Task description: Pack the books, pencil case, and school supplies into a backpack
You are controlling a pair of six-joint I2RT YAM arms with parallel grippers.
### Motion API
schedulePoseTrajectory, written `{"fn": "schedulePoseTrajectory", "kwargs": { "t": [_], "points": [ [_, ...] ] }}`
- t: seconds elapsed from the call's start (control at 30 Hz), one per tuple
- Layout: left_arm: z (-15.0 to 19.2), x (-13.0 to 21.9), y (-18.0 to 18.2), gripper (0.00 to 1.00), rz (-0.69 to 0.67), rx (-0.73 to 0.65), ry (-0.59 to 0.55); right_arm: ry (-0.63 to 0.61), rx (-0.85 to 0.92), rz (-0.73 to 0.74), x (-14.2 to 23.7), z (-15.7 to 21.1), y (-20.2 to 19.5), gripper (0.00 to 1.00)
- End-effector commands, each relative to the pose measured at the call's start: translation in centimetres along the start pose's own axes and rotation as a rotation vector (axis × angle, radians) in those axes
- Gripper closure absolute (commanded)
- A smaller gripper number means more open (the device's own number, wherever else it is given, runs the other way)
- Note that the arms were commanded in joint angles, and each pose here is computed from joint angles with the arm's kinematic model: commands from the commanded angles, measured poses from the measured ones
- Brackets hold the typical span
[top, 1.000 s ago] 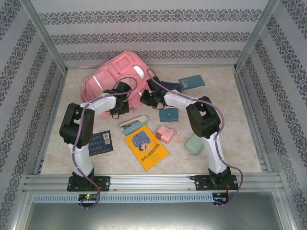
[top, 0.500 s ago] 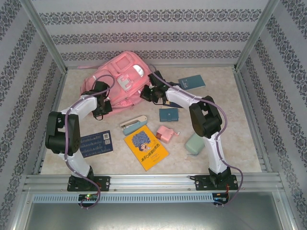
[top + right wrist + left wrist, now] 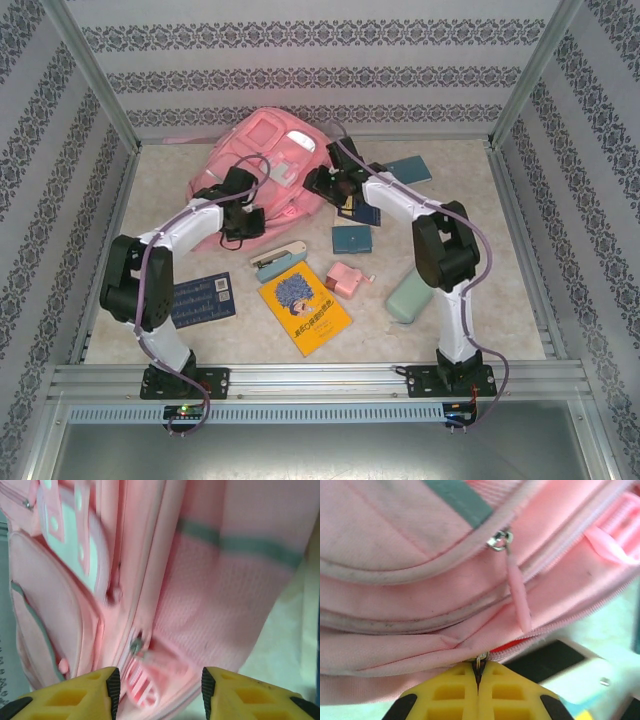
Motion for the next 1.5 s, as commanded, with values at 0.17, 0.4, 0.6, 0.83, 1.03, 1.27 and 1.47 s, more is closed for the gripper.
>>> {"fn": "schedulePoseTrajectory", "kwargs": {
  "t": [0.17, 0.4, 0.6, 0.83, 1.03, 1.27, 1.47],
  "points": [
    [-1.8, -1.3, -4.2, 1.0, 0.084, -0.054, -0.033, 0.07, -0.134, -0.007, -0.2, 4.3, -1.8, 0.48],
    [-1.7, -1.2, -4.5, 1.0, 0.081, -0.076, -0.03, 0.104, -0.161, -0.007, -2.3, 5.5, -1.6, 0.46],
    [-0.9, -1.0, -4.3, 1.0, 0.069, -0.082, -0.013, 0.109, -0.14, -0.023, -3.6, 5.3, -0.3, 0.69],
    [0.2, -0.6, -1.2, 1.0, -0.083, -0.093, 0.033, 0.038, -0.088, 0.009, -2.7, 3.2, -0.2, 1.0],
    [1.8, 0.4, 5.5, 1.0, -0.237, 0.008, 0.115, -0.021, -0.084, 0.014, -0.8, 0.2, -0.7, 1.0],
    [2.3, 2.6, 13.4, 1.0, -0.378, 0.138, 0.134, -0.059, -0.08, -0.012, 0.7, -2.2, -0.5, 1.0],
    [1.3, 2.8, 17.3, 1.0, -0.396, 0.233, 0.134, -0.059, -0.08, -0.02, 0.5, -2.9, -0.1, 1.0]
  ]
}}
Point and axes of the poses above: each hand's point on the last joint's axis, 136 mm out from that joint toward the fingers, its own x axis back along the fingers, its own y axis along the line the jaws close on, z = x × y, the point moved 1 cm from there along x, back along the fingers, and after that the axes turned 11 degrees about -x, right-handed, at the moved point
